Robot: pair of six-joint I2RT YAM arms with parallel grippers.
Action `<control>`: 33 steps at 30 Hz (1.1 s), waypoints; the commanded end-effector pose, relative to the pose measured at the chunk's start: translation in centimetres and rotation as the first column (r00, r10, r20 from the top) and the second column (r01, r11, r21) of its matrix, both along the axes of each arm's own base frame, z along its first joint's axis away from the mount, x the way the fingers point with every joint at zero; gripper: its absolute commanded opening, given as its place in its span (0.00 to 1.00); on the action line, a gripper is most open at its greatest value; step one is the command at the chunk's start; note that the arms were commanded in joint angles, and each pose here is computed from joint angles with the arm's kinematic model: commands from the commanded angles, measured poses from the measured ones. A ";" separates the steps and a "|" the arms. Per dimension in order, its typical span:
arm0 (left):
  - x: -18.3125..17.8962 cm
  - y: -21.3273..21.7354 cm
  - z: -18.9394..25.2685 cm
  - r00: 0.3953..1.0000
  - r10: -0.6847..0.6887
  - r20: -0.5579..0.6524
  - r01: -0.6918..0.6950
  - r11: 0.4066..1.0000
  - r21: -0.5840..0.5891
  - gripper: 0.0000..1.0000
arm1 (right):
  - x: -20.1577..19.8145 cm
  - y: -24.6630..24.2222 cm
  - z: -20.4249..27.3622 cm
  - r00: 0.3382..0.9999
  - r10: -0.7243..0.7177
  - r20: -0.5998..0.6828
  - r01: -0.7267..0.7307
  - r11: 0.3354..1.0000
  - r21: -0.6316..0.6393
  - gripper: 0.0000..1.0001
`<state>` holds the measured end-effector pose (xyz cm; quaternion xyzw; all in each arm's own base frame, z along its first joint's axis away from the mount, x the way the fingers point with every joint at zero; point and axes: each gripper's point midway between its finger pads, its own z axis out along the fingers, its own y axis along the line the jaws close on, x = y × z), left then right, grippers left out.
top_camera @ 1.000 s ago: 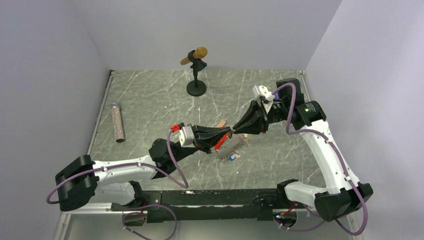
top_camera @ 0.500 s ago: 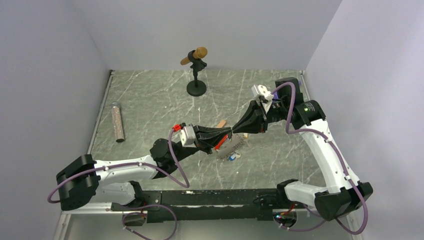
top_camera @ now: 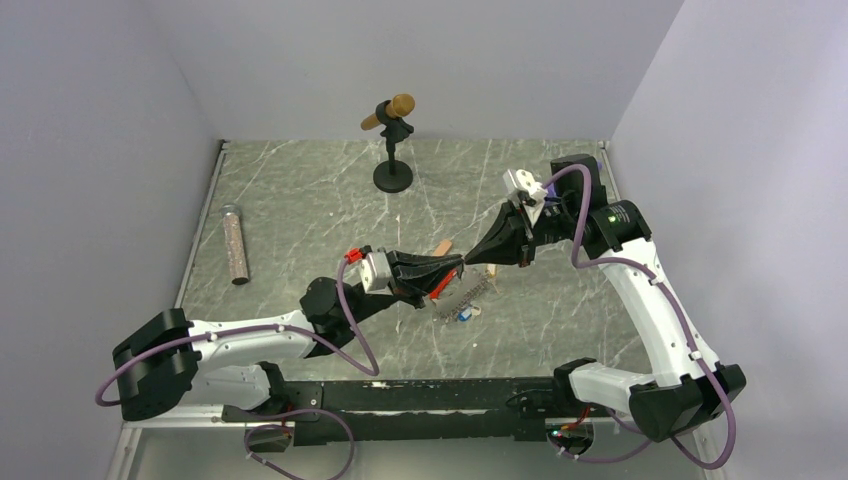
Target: Put the keys on the keyring
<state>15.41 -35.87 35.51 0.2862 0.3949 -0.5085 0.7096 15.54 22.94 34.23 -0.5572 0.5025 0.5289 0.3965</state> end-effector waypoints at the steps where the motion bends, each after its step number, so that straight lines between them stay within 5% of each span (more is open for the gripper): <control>1: -0.6 0.3 1.1 1.000 -0.020 0.010 0.020 0.999 -0.033 0.02 | -0.4 0.1 0.8 0.996 0.029 0.079 -0.031 0.999 0.025 0.00; 5: -0.3 1.8 0.0 1.000 0.027 -0.009 -0.027 1.000 0.010 0.59 | 0.5 -0.5 -1.2 0.985 -0.012 0.172 0.023 0.998 -0.065 0.00; 10: -0.7 4.9 -2.7 0.998 0.065 -0.005 -0.063 0.979 0.192 0.77 | 0.2 -2.3 -4.7 0.963 0.015 0.268 0.043 0.977 -0.207 0.00; 19: -2.3 7.4 -7.8 0.998 0.031 0.054 -0.055 0.847 0.529 0.66 | -1.2 -4.8 -7.0 0.885 0.164 0.436 -0.002 0.937 -0.349 0.00; 33: -1.4 -0.2 -5.8 0.990 -0.049 0.131 -0.016 0.888 0.460 0.47 | -1.3 -4.6 -8.4 0.892 0.221 0.393 0.020 0.851 -0.525 0.00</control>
